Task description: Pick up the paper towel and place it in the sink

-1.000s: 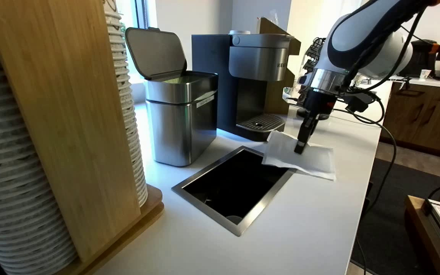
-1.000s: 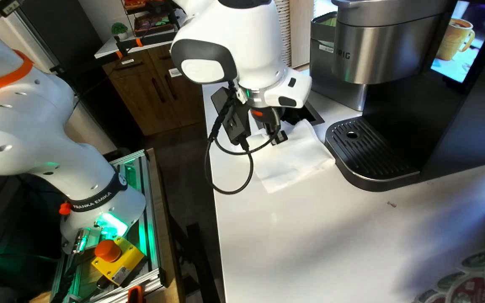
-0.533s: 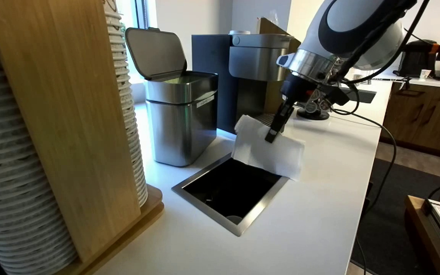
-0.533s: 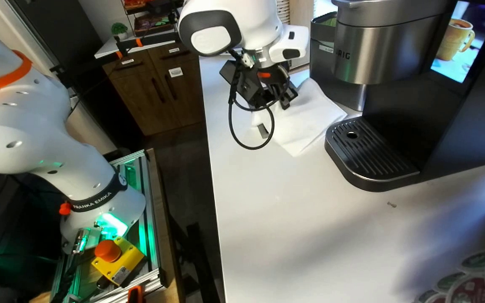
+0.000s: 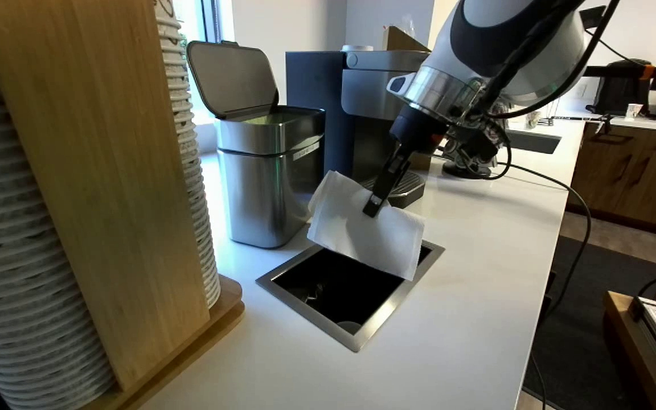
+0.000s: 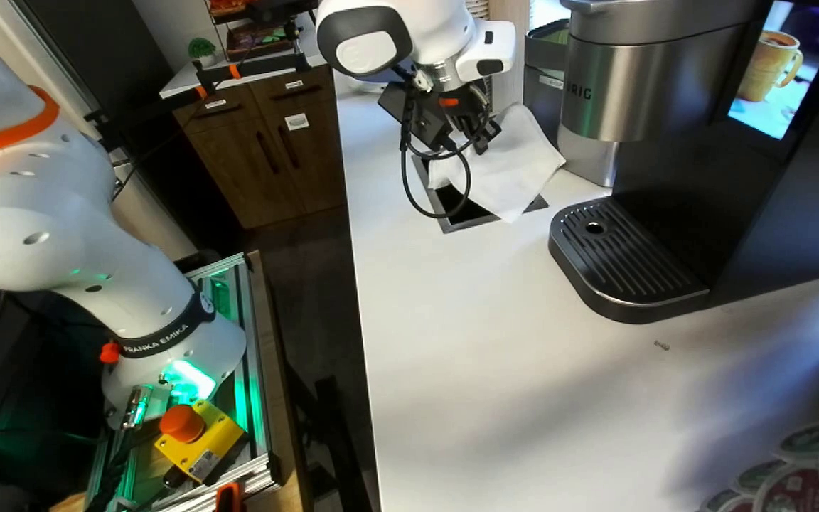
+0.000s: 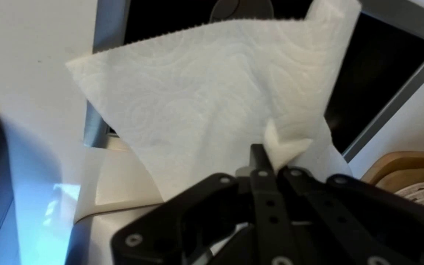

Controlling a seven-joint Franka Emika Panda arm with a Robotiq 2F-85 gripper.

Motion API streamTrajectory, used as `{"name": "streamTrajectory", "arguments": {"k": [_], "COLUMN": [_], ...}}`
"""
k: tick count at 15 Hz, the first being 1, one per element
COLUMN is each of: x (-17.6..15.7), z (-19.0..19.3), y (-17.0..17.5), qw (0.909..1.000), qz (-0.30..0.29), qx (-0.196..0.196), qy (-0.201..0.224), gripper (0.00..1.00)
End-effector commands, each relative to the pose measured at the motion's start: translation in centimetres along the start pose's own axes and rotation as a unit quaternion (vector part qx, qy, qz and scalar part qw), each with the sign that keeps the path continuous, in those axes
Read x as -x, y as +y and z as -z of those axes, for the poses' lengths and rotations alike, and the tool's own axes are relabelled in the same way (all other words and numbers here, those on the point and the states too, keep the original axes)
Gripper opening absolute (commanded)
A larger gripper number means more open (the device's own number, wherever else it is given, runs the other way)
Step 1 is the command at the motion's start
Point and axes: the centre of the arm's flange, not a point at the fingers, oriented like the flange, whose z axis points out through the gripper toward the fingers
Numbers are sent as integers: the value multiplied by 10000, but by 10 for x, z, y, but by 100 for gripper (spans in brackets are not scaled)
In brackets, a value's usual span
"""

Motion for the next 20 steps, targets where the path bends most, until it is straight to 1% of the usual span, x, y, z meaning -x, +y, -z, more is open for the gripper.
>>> {"name": "streamTrajectory", "arguments": {"k": [1, 2, 3, 4, 5, 7, 10, 12, 13, 16, 20], "x": [-6, -6, -6, -6, -6, -6, -7, -6, -6, -6, -15], "z": [-28, -33, -36, -39, -42, -44, -44, -43, -43, -45, -33], "y": [5, 7, 8, 8, 9, 8, 5, 3, 1, -2, 12], "qw": [9997, 9995, 9993, 9992, 9991, 9987, 9981, 9979, 9977, 9971, 9987], "qz": [-198, -233, -270, -287, -299, -336, -435, -452, -465, -514, -391], "qx": [-3, -20, -31, -31, -36, -14, -16, -55, -67, -31, 181], "qy": [-146, -203, -238, -280, -306, -370, -425, -462, -478, -551, -287], "gripper": [1, 27, 29, 35, 44, 57, 81, 95, 99, 100, 100]}}
